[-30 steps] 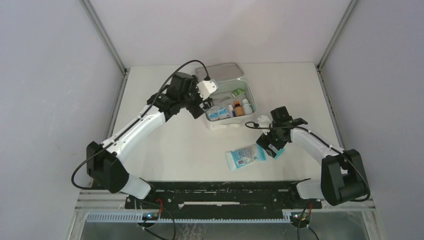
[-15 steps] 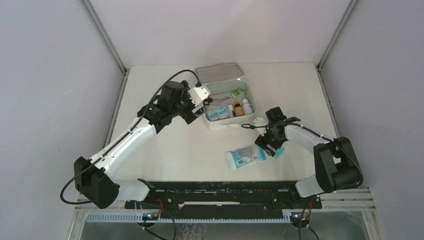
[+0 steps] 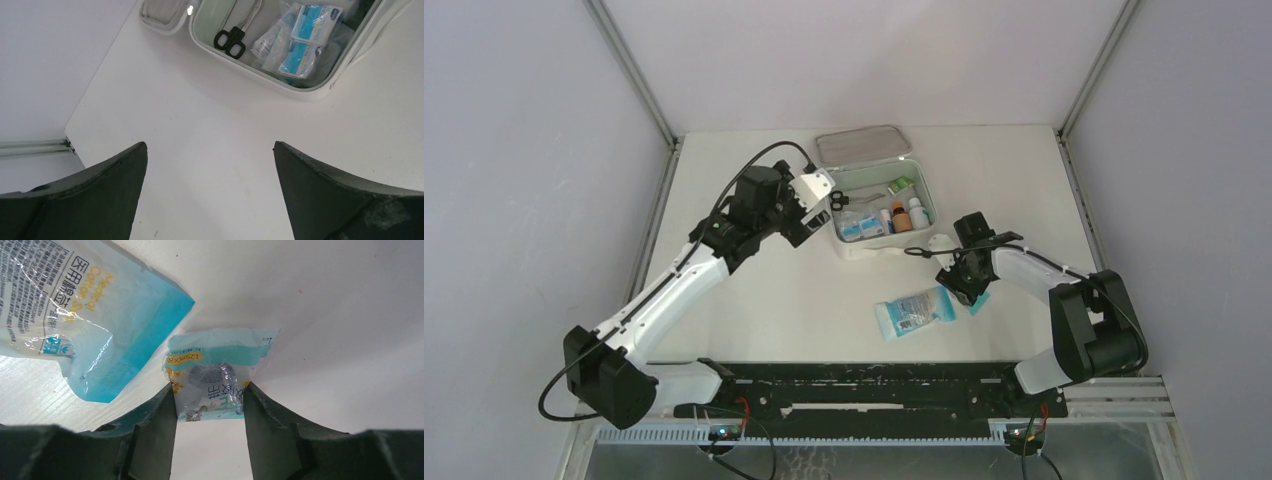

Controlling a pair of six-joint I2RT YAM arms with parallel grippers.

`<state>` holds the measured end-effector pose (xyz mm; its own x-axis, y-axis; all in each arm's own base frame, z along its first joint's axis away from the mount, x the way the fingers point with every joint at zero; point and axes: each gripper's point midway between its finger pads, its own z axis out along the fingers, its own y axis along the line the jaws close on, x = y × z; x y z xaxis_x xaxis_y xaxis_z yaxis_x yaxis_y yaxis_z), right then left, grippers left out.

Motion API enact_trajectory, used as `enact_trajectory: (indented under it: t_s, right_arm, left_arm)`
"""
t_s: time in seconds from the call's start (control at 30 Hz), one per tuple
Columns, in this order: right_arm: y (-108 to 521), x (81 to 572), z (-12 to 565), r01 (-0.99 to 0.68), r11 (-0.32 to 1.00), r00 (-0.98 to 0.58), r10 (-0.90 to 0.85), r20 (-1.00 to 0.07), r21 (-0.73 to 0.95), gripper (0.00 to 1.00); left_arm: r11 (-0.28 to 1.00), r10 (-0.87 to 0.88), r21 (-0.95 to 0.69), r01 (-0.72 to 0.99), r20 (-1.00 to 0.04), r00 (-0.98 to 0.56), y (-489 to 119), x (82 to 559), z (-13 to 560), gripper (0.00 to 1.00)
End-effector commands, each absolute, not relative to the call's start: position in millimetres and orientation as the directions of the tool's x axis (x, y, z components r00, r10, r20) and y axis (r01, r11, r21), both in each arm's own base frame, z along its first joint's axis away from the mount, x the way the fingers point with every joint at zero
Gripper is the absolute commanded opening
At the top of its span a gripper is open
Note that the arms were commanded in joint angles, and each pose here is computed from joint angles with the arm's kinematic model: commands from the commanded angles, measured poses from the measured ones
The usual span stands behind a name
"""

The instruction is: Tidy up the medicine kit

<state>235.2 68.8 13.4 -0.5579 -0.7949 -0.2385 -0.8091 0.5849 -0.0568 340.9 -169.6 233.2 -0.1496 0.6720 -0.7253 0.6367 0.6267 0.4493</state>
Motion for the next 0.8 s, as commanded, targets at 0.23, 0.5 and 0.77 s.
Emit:
enact_trajectory:
  t_s: [0.23, 0.5, 0.77]
  right_arm:
    - [93.4, 267.2, 67.5, -0.817, 0.569, -0.494, -0.776, -0.392, -0.096, 0.41]
    - [112.0, 305.0, 119.1, -0.802, 0.578, -0.446, -0.749, -0.490, -0.153, 0.41]
    - [139.3, 374.9, 165.6, -0.748, 0.606, -0.392, -0.733, -0.556, -0.271, 0.41]
  left_arm:
    - [0.745, 0.569, 0.440, 0.501, -0.811, -0.133, -148.4, 352.1, 265.0, 1.00]
    - [0.837, 0.476, 0.388, 0.385, -0.864, -0.164, -114.5, 362.7, 284.0, 1.00]
    - [0.883, 0.413, 0.345, 0.317, -0.893, -0.177, -94.9, 365.5, 293.1, 1.00]
